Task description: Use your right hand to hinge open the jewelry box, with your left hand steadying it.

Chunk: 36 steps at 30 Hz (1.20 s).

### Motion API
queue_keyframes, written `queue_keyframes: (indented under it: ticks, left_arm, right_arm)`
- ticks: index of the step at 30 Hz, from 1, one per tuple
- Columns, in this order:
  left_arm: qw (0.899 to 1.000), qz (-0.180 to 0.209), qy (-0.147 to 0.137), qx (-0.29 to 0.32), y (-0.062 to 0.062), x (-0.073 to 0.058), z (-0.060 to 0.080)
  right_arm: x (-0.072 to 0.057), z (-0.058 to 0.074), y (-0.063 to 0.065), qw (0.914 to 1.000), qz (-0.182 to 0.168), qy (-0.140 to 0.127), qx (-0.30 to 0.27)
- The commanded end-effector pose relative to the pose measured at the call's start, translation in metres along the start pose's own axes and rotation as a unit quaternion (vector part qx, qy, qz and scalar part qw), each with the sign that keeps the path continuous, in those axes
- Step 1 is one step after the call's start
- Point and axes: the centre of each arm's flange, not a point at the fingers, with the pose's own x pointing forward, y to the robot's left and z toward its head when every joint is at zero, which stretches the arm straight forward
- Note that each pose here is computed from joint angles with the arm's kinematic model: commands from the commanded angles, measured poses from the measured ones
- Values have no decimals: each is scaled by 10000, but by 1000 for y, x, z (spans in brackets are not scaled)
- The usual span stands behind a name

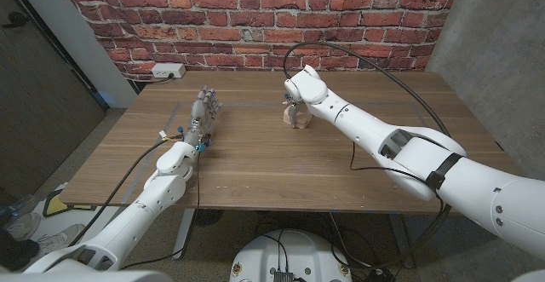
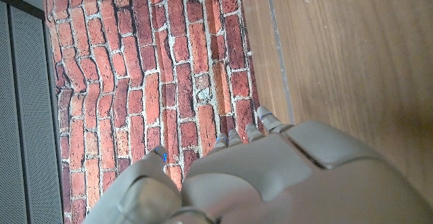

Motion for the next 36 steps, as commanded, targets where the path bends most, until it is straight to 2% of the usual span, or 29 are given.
queue_keyframes:
  ticks: [1,4,8,11,15,22,26,27,31,36]
  left_arm:
    - [10000,5,-25,7,-1,-2,1]
    - [10000,19,-44,0,-1,-3,1]
    - [10000,18,-71,-7,-1,-3,2]
    - [10000,17,-80,-18,-1,-3,2]
    - [10000,19,-57,-28,0,-3,1]
    - [10000,-6,-58,-24,0,-3,0]
    - [10000,-9,-87,-18,1,-3,3]
    - [10000,-9,-87,-18,1,-3,3]
    - [10000,-24,-86,-17,1,-3,3]
    - [10000,-42,-80,-14,1,-3,3]
  right_arm:
    - [1,0,3,9999,-111,-58,74]
    - [-3,0,3,9992,-379,-56,89]
    - [-5,1,3,9983,-554,-101,126]
    - [-4,-1,4,9974,-640,-204,261]
    - [-7,-2,6,9936,-996,-330,421]
    - [-17,-6,5,9799,-1778,-492,762]
    - [-22,-10,6,9719,-2108,-517,909]
    - [-22,-10,6,9718,-2114,-518,911]
    - [-26,-15,8,9607,-2476,-561,1122]
    - [-32,-22,8,9513,-2696,-617,1363]
